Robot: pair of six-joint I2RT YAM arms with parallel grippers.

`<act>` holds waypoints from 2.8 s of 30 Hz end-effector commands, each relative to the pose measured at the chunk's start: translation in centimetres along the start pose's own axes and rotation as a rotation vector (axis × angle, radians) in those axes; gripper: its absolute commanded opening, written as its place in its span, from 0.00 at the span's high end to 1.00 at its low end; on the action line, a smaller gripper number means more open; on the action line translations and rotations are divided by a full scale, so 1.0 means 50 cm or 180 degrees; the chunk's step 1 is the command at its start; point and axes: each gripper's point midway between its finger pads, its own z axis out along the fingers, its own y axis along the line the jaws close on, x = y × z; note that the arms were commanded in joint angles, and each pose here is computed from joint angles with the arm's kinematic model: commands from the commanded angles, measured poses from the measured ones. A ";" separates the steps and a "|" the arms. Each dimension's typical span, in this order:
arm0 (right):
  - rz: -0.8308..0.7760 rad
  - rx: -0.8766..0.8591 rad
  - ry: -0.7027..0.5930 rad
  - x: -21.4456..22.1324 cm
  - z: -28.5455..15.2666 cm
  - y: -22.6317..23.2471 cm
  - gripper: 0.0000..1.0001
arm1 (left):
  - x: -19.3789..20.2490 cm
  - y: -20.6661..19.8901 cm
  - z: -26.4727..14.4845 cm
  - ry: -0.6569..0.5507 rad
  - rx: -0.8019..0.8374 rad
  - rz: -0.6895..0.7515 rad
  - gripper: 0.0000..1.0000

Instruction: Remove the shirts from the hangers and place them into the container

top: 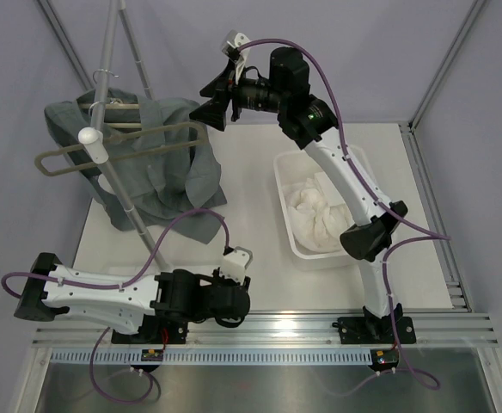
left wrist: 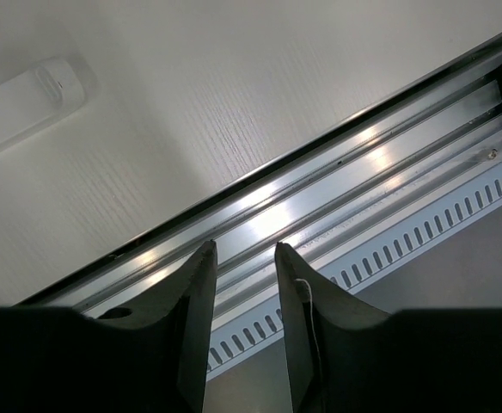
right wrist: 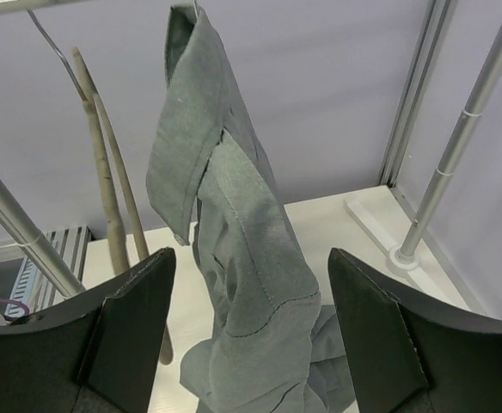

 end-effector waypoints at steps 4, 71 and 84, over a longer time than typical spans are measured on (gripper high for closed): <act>-0.0165 -0.0340 -0.0064 0.019 0.036 0.012 0.21 | 0.004 -0.011 0.000 -0.0029 0.0162 -0.0082 0.58; -0.0174 -0.0640 -0.0667 0.042 0.180 0.062 1.00 | 0.032 -0.010 0.012 -0.0030 0.0462 -0.0297 0.52; 0.0395 0.1371 -0.0282 0.082 -0.021 -0.169 1.00 | 0.024 -0.029 0.009 -0.0081 0.0387 -0.0182 0.47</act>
